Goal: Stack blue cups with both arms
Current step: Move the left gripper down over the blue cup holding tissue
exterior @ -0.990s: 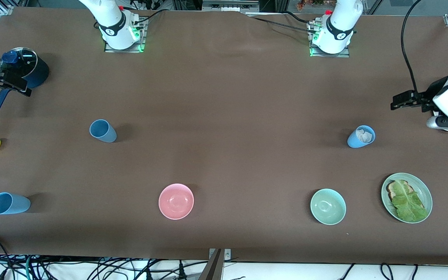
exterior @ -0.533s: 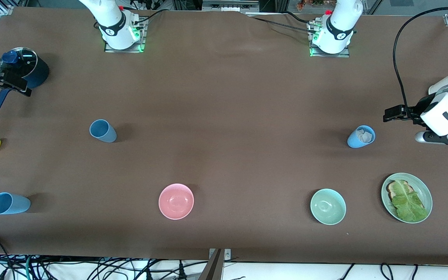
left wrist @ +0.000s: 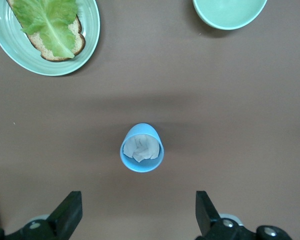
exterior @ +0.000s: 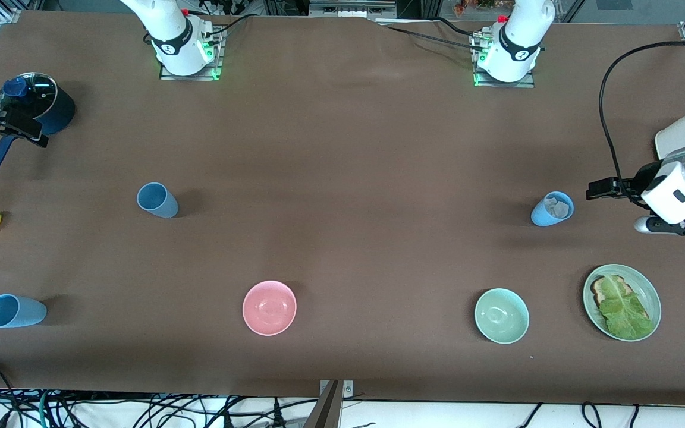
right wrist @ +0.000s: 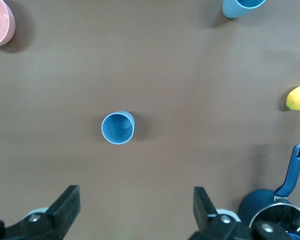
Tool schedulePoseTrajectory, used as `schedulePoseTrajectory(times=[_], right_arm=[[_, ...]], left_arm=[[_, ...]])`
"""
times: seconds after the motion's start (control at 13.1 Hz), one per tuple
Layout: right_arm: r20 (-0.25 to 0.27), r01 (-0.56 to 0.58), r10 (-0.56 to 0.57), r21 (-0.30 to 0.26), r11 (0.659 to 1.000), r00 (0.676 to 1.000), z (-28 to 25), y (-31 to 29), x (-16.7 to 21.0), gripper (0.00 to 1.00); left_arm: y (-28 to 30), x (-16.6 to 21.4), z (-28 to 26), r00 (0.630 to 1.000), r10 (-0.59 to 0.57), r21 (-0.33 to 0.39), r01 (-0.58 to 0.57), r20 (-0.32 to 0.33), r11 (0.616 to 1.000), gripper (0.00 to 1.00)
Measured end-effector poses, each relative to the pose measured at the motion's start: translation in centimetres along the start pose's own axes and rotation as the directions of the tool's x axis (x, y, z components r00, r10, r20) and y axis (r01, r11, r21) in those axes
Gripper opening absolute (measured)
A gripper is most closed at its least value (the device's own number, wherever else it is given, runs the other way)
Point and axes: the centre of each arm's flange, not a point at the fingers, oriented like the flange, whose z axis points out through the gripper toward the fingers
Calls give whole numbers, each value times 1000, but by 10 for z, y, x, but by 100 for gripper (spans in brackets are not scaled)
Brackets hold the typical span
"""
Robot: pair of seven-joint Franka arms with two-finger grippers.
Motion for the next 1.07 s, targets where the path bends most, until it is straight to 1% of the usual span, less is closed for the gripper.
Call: schedulePoseTrajectory(times=[0.23,0.38,0.53,0.76,1.07], right_arm=[[0,0,0,0,1000,1000,0,0,0,100],[0,0,0,0,1000,1000,0,0,0,100],[0,0,0,0,1000,1000,0,0,0,100],[0,0,0,0,1000,1000,0,0,0,100],[0,0,0,0,1000,1000,0,0,0,100]], left_arm=[[-33,-2,14,999,42,-5,-42,-21,999,100],[-50,-4,33,998,49,-6,-49,-31,999,100],[-60,-5,59,997,61,0,-61,-55,998,100],[-61,-6,95,994,71,11,-71,-87,997,100],[-48,-7,124,986,94,31,-90,-139,995,100]])
